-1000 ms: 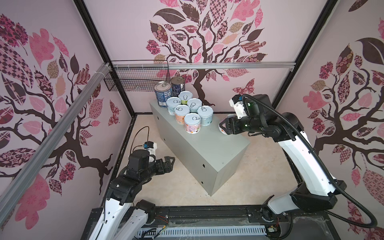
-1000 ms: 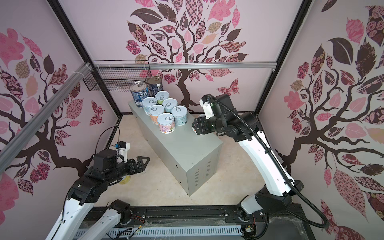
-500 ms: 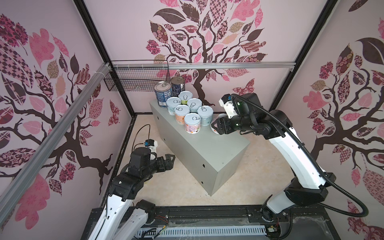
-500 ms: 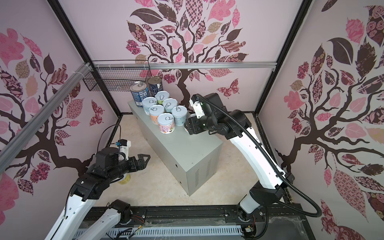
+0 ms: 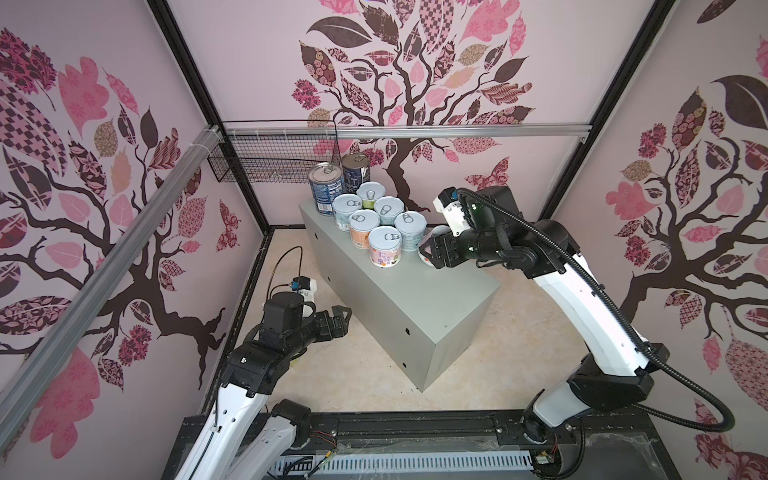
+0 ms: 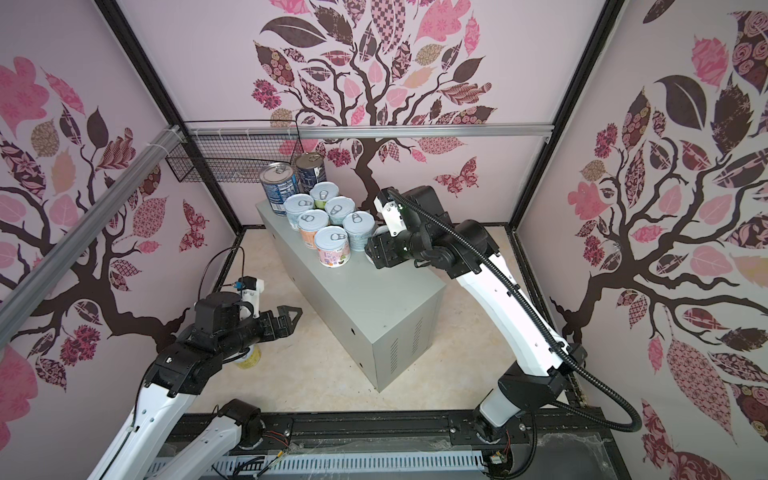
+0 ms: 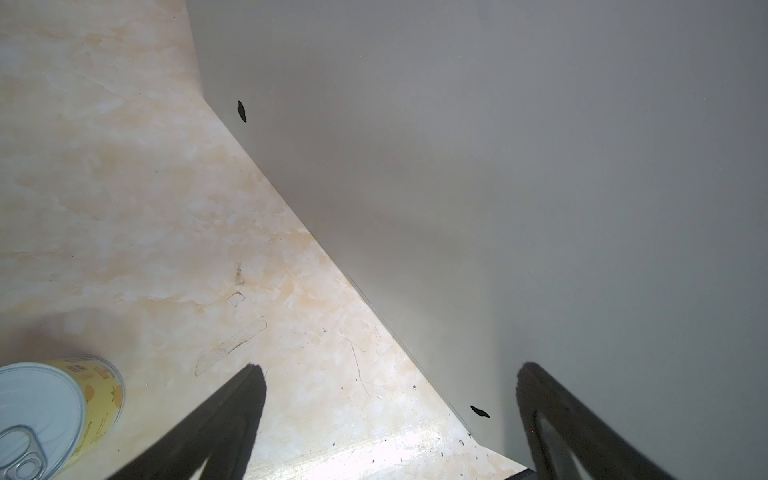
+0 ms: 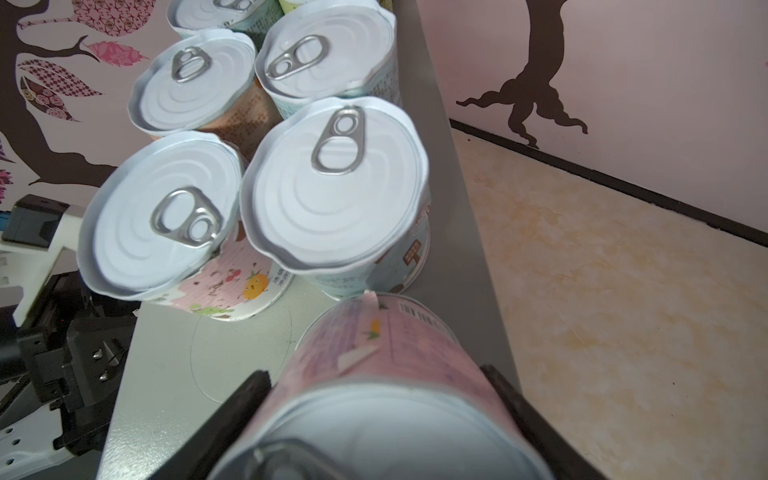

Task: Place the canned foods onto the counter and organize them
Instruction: 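Lower the pink-labelled can onto the box top beside the front cans, then open the right gripper and release the can on the box top, then withdraw the right gripper while the left gripper moves over the yellow floor can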

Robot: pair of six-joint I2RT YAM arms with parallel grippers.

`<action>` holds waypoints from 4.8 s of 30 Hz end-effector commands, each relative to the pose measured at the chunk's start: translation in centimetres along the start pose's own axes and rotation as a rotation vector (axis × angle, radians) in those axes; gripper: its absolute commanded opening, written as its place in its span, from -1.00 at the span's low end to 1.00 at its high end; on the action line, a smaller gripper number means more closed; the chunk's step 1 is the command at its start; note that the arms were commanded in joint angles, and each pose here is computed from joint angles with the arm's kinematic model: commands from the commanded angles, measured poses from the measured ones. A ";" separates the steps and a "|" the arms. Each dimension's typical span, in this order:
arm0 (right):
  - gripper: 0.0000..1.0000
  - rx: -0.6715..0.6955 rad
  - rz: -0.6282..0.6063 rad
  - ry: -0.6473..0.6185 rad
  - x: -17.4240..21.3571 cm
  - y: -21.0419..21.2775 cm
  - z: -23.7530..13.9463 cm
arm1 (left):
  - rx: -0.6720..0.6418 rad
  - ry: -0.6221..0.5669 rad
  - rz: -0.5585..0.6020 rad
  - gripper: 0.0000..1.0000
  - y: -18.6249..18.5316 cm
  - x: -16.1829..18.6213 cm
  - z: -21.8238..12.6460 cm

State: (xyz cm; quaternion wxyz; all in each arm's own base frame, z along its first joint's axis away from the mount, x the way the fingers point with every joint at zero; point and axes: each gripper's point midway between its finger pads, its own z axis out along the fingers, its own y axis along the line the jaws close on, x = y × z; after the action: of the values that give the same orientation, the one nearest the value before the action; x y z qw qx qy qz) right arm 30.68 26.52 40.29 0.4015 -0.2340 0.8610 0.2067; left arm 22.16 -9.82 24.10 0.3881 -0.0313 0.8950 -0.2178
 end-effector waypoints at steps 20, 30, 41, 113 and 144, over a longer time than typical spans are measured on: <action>1.00 -0.064 -0.039 -0.126 -2.6 1.5 -3.6 | 0.001 -0.046 0.000 0.96 -0.5 -1.5 -1.3; 1.00 -0.095 -0.054 -0.267 -3.5 1.9 -8.8 | -0.003 -0.069 -0.010 0.96 -0.8 -2.3 -2.6; 0.44 -0.101 0.003 -0.325 -0.9 1.3 -11.3 | -0.011 -0.069 -0.017 0.96 -0.8 -2.6 -3.1; 0.02 0.019 0.221 -0.375 2.4 -5.5 -9.5 | -0.310 -0.056 -0.118 0.96 3.5 -3.5 -4.5; 0.83 0.100 0.816 -0.585 14.5 -20.4 -3.4 | -0.584 0.058 -0.311 0.96 9.3 -0.4 -2.8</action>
State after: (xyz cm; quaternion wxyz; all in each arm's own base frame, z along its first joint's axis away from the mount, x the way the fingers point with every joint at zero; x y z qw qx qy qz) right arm 31.78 4.63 26.23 0.4985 0.2154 0.7676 0.3405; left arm 21.77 -0.99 23.69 0.3202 -0.2468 0.9145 -0.0153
